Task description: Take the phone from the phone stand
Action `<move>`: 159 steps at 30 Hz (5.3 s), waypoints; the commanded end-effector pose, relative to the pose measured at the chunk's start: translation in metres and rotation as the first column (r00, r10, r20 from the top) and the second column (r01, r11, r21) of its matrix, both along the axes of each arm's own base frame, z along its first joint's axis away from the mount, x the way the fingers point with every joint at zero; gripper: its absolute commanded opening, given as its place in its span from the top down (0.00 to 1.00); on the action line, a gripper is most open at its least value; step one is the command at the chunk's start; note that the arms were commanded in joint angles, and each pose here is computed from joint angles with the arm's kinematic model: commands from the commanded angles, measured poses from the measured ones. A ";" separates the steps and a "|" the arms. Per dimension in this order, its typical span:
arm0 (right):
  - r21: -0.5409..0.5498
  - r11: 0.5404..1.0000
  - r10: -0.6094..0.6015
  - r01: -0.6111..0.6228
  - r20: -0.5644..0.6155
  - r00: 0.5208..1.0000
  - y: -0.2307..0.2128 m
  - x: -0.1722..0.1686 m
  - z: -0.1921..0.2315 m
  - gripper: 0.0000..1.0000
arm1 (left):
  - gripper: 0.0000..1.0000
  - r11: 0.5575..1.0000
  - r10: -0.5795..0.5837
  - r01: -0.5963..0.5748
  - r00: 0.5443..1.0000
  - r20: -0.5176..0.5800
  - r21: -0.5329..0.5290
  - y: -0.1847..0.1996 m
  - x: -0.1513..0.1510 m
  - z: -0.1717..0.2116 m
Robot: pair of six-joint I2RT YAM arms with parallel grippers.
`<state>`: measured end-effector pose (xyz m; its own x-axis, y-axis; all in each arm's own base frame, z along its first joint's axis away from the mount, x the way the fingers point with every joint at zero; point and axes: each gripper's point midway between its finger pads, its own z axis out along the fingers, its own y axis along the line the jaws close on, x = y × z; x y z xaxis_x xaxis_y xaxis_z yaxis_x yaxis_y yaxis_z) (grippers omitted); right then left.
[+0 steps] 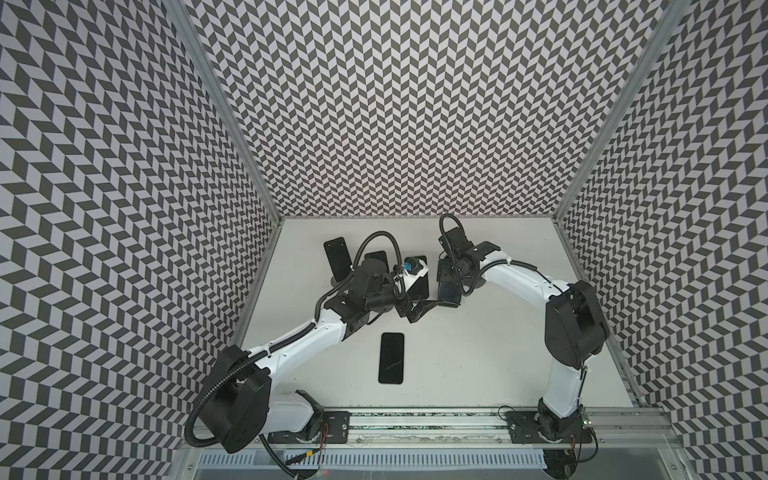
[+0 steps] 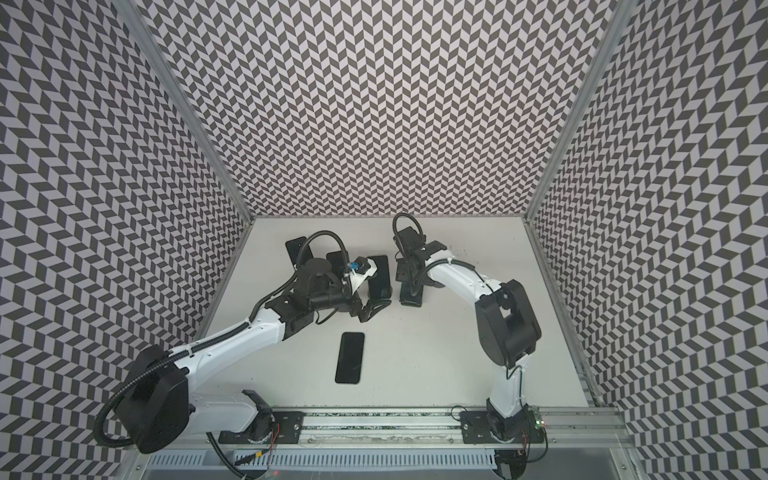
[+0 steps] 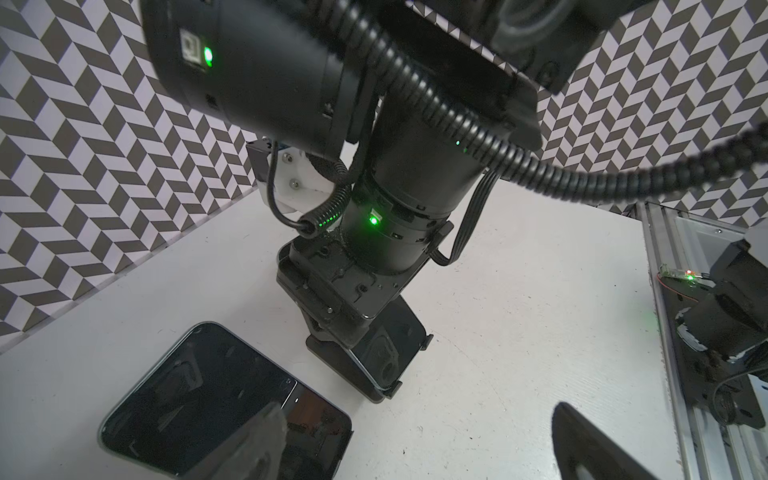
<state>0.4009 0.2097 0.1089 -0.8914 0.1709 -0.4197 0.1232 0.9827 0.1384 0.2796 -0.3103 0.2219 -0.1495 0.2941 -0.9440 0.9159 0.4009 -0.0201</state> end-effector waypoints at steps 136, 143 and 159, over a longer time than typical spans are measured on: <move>0.056 0.997 0.048 -0.054 0.117 0.992 0.000 0.001 0.045 0.48 | 0.00 0.999 -0.017 0.020 0.997 0.080 -0.037 0.001 -0.007 0.027; 0.065 0.996 0.052 -0.060 0.114 0.992 0.001 -0.001 0.046 0.53 | 0.00 0.999 -0.017 0.020 0.996 0.083 -0.039 0.001 -0.008 0.028; 0.085 0.994 0.057 -0.067 0.119 0.991 0.001 -0.007 0.052 0.59 | 0.00 0.999 -0.008 0.012 0.997 0.076 -0.051 0.005 -0.012 0.034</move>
<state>0.3889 0.2088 0.1367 -0.8811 0.1319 -0.4541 0.0512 0.9813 0.1858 0.2747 -0.3059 0.2496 -0.0892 0.2503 -0.9640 0.9146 0.4039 0.0202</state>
